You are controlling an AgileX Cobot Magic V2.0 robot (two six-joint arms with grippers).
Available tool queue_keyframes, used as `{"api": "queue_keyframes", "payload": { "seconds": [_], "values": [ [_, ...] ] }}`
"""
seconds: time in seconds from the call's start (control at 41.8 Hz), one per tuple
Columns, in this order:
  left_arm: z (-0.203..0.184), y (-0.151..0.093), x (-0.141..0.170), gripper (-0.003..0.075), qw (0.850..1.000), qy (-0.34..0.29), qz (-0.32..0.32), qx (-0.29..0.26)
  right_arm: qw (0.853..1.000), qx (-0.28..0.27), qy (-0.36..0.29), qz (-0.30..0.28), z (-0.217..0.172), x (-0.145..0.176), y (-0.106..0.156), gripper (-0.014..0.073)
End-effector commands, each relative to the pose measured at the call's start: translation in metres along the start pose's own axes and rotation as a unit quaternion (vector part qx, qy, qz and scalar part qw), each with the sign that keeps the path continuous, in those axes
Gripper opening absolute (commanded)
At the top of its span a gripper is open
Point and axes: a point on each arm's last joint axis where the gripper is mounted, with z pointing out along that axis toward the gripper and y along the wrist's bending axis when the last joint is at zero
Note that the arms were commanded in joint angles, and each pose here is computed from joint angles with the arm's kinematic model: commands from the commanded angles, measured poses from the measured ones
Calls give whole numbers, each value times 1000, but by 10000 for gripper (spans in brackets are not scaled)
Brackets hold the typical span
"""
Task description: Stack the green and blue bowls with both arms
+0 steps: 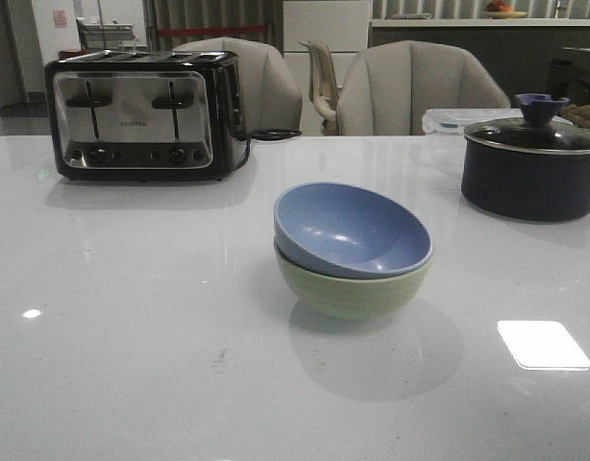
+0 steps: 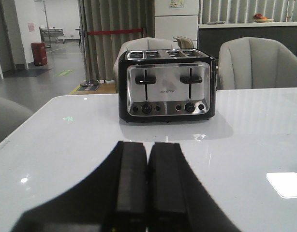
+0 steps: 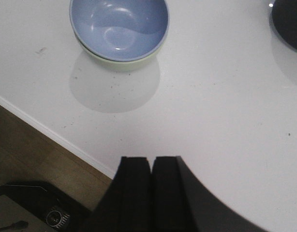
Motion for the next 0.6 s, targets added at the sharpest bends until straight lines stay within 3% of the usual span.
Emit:
{"api": "queue_keyframes", "payload": {
  "seconds": [0.0, 0.574],
  "values": [
    [-2, 1, -1, 102, 999, -41, -5, -4, 999, 7, -44, -4, -6, -12, -1, 34],
    [-2, 1, -1, 102, 999, -41, -5, -4, 998, 18, -66, 1, -10, 0, -3, 34]
  ]
}}
